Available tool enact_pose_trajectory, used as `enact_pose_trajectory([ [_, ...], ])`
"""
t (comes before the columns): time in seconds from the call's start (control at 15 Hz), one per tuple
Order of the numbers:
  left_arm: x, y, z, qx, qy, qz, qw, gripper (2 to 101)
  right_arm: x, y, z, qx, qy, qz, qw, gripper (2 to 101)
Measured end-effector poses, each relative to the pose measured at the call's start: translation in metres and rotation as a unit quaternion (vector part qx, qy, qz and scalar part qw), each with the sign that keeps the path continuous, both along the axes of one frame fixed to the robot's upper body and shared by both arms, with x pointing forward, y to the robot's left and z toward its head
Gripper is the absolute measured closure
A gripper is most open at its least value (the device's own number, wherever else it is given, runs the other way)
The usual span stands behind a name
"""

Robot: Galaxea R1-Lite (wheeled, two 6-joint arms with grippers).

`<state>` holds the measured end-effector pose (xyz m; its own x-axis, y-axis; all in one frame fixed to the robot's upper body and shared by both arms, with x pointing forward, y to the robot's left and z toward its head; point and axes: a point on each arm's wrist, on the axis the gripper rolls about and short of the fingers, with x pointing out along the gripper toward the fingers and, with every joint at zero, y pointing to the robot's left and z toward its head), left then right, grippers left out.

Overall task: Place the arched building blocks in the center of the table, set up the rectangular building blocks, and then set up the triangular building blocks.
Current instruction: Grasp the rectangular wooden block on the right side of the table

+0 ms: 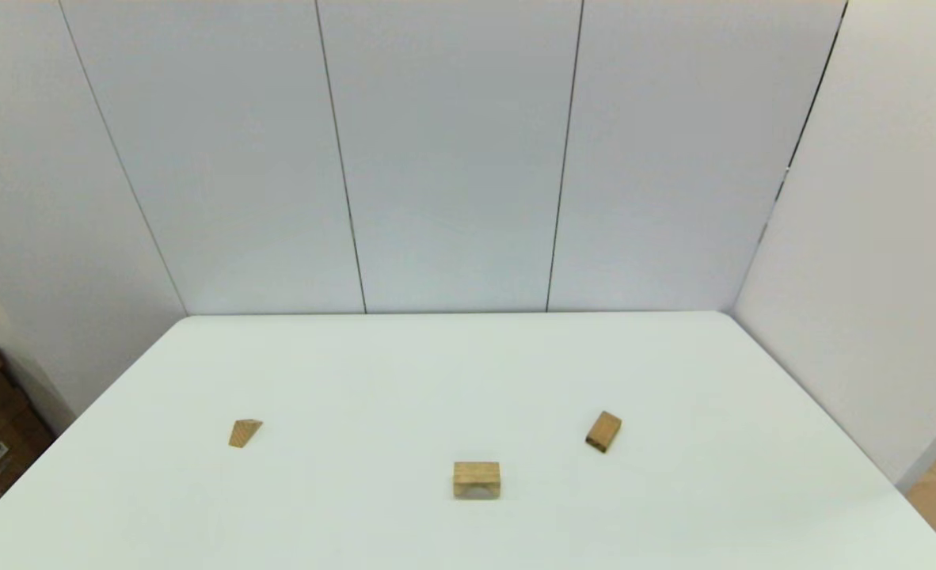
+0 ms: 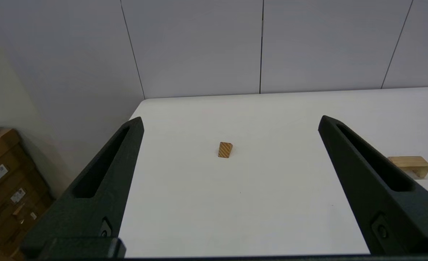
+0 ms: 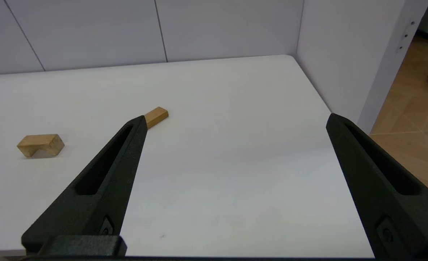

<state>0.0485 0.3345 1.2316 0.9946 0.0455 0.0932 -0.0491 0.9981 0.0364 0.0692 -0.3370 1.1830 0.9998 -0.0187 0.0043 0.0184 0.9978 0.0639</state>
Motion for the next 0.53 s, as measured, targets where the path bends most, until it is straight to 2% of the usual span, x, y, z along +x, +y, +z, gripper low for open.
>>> enact_pose_trajectory([
  [0.53,0.018,0.000,-0.032,-0.002,-0.022,-0.001,1.000,5.4,0.000,0.000,0.000,0.000,0.000,0.000,1.0000,4.3],
])
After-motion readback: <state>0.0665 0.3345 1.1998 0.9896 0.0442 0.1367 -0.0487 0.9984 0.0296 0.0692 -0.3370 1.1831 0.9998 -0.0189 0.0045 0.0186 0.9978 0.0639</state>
